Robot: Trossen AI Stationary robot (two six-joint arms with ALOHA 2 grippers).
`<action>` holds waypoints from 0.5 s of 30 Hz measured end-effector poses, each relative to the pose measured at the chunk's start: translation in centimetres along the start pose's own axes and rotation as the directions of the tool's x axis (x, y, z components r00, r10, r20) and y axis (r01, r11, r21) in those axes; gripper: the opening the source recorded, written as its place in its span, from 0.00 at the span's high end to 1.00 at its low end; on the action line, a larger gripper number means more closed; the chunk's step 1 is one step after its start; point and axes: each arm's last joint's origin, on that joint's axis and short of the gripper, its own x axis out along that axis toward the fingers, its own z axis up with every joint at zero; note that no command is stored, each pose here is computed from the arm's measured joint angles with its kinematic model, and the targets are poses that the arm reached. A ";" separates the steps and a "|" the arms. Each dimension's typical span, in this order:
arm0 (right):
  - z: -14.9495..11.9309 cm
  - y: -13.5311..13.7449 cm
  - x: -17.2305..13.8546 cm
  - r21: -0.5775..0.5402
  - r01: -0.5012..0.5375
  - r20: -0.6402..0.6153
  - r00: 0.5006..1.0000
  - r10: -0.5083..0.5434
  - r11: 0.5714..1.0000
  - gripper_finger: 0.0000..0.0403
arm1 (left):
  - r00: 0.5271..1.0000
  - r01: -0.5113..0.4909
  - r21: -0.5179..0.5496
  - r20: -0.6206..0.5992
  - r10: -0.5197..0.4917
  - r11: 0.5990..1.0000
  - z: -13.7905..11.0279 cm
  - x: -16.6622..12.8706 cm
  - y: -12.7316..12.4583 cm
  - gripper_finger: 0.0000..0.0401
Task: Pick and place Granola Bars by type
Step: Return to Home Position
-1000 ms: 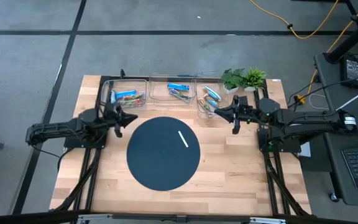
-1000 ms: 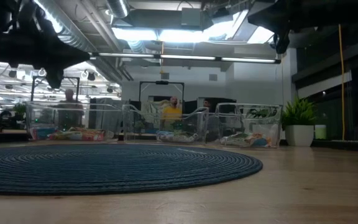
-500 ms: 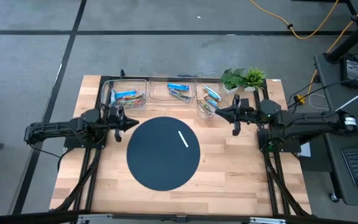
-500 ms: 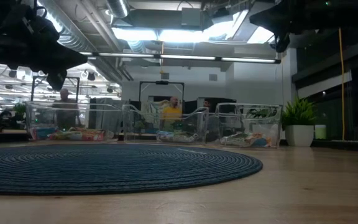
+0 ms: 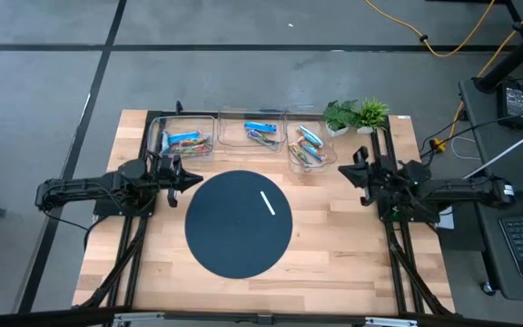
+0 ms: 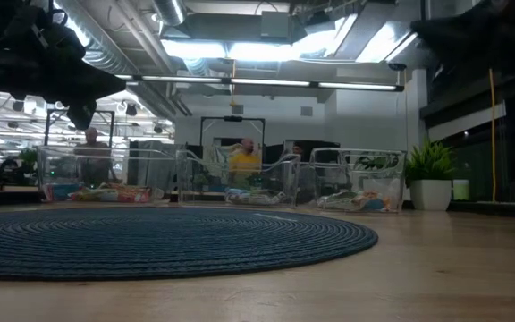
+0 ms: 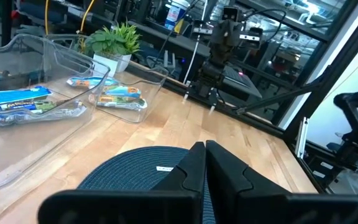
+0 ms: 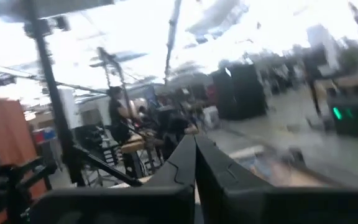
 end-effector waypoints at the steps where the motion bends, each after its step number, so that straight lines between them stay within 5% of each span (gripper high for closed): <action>1: 0.3 0.2 -0.2 -0.029 -0.028 0.015 0.999 0.028 0.999 0.99 | 1.000 0.000 0.000 0.000 0.000 1.000 0.0 0.0 0.0 0.98; 15: -1.7 0.2 -2.7 -0.162 -0.240 -0.242 0.950 0.198 0.957 0.99 | 1.000 0.003 0.000 0.008 -0.003 1.000 0.1 0.0 0.0 0.98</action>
